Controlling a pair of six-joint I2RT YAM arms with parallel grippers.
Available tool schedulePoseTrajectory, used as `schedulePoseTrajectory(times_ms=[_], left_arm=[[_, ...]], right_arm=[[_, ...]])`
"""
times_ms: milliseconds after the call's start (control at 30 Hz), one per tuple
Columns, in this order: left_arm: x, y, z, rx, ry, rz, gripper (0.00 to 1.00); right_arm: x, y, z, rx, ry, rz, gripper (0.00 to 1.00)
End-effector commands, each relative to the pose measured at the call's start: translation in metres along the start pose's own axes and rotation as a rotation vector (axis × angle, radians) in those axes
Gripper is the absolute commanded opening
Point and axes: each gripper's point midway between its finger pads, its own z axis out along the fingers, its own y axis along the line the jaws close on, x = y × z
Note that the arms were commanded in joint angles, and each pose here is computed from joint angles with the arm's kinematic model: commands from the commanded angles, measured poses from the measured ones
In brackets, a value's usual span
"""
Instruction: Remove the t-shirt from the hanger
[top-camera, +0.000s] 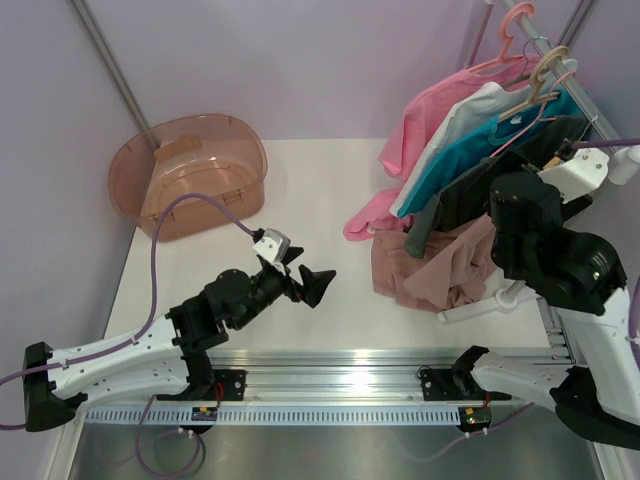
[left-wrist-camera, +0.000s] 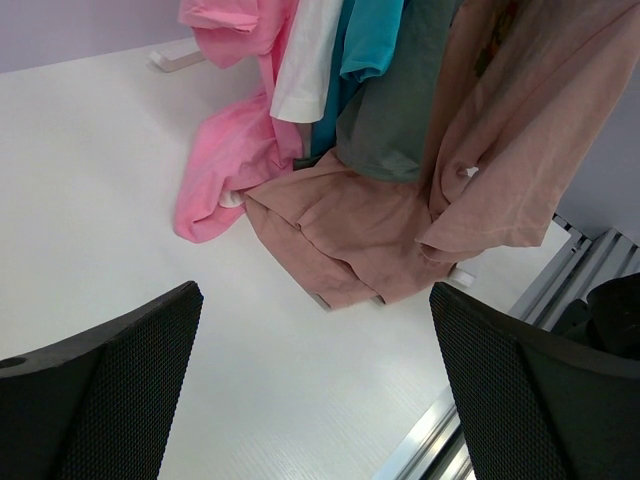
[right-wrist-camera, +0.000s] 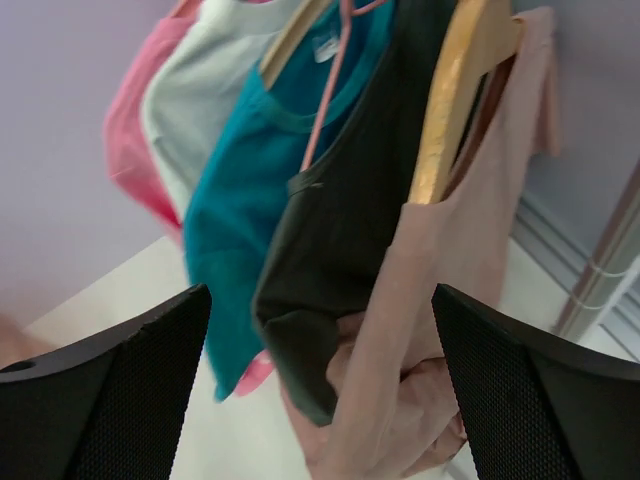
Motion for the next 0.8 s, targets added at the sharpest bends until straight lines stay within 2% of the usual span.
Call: schedulePoseTrajectory(times_ms=[0, 33, 133, 267, 433, 767], left_arm=[[-0.023, -0.013, 0.001, 0.045, -0.062, -0.044, 0.99], [-0.023, -0.013, 0.001, 0.043, -0.061, -0.044, 0.99], [-0.023, -0.013, 0.001, 0.043, -0.062, -0.045, 0.99], [-0.022, -0.017, 0.001, 0.062, -0.056, -0.049, 0.99], [-0.021, -0.016, 0.003, 0.056, -0.049, -0.047, 0.99], [-0.021, -0.018, 0.003, 0.061, -0.041, -0.046, 0.99]], right_arm=[[-0.015, -0.033, 0.026, 0.207, -0.083, -0.004, 0.99], [-0.011, -0.034, 0.034, 0.216, -0.06, -0.004, 0.99], [-0.017, -0.047, 0.044, 0.333, -0.11, -0.029, 0.99], [-0.025, -0.054, 0.053, 0.383, -0.159, -0.008, 0.98], [-0.031, -0.056, 0.062, 0.412, -0.198, 0.001, 0.85], [-0.022, -0.061, 0.093, 0.458, -0.178, 0.002, 0.79]])
